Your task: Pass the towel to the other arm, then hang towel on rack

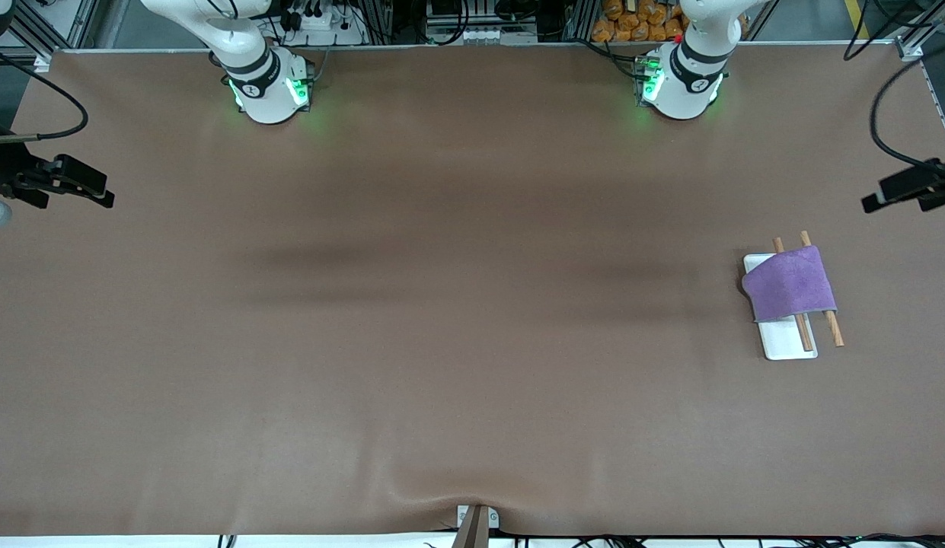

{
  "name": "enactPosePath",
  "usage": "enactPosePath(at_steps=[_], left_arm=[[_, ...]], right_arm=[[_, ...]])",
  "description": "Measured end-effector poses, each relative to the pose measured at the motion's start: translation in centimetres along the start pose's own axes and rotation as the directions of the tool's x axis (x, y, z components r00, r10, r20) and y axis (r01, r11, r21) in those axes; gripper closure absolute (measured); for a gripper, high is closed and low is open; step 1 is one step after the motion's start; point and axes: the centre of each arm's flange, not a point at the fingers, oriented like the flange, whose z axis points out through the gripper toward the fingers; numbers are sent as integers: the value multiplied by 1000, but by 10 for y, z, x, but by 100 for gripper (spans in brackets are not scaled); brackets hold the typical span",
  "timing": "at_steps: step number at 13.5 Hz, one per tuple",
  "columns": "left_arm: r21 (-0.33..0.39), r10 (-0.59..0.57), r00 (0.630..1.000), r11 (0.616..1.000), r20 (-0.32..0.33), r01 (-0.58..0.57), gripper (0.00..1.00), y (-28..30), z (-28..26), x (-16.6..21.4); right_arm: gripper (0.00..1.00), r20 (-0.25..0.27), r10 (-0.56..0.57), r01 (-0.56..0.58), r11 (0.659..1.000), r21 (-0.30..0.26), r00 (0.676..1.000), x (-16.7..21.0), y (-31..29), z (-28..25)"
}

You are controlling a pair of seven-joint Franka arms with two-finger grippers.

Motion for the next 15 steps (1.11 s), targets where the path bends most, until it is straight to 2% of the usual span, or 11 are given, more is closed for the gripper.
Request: enactPosePath(at_steps=[2,4,10,15], left_arm=[[68,12,1000,998,-9,-12,0,37,0,-8],[95,35,999,995,-12,-33,0,52,1,-11],[95,76,996,993,-37,-72,0,47,-12,-10],[104,136,989,986,-58,-129,0,78,-13,-14]], right_arm=[[0,2,0,0,1000,0,1000,0,0,0],[0,2,0,0,1000,0,1000,0,0,0],[0,3,0,0,1000,0,1000,0,0,0],[0,10,1,-1,1000,0,1000,-1,1,1]])
